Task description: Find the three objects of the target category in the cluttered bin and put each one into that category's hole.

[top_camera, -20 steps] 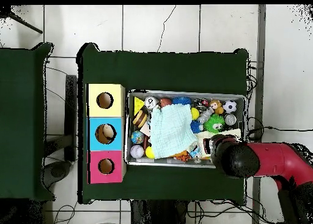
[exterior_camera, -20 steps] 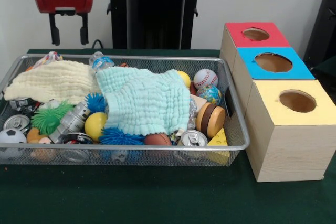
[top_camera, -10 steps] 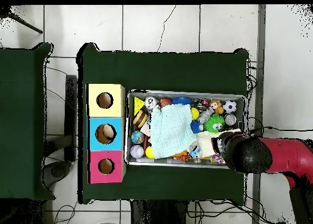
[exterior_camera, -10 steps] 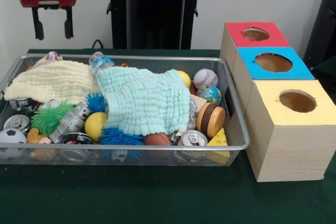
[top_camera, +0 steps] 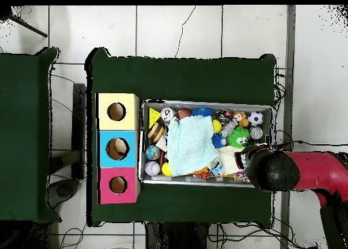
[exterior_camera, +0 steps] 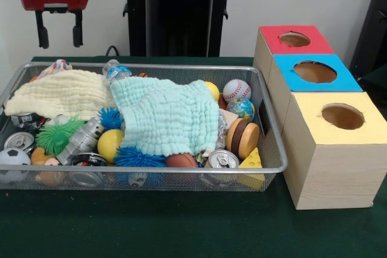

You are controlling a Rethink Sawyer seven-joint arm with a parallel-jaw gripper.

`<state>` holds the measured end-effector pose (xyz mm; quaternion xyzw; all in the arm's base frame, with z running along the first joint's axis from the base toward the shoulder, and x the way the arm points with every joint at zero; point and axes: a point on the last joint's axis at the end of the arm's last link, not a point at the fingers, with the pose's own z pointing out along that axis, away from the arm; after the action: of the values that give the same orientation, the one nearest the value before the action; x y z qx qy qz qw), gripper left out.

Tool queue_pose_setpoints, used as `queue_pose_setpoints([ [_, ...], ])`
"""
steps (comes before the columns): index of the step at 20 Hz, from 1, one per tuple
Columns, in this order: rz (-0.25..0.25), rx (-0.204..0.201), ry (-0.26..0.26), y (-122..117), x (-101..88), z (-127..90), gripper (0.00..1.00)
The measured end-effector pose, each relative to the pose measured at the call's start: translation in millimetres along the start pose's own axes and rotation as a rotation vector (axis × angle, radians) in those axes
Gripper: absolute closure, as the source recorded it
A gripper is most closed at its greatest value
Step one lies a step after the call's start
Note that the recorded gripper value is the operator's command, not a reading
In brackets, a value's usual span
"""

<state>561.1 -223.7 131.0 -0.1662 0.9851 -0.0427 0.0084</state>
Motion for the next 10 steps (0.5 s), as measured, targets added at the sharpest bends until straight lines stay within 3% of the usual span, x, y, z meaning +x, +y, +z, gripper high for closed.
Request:
queue_pose_setpoints([
  [10, -0.031, -0.012, 0.012, 4, 10.4, 25, 0.00],
])
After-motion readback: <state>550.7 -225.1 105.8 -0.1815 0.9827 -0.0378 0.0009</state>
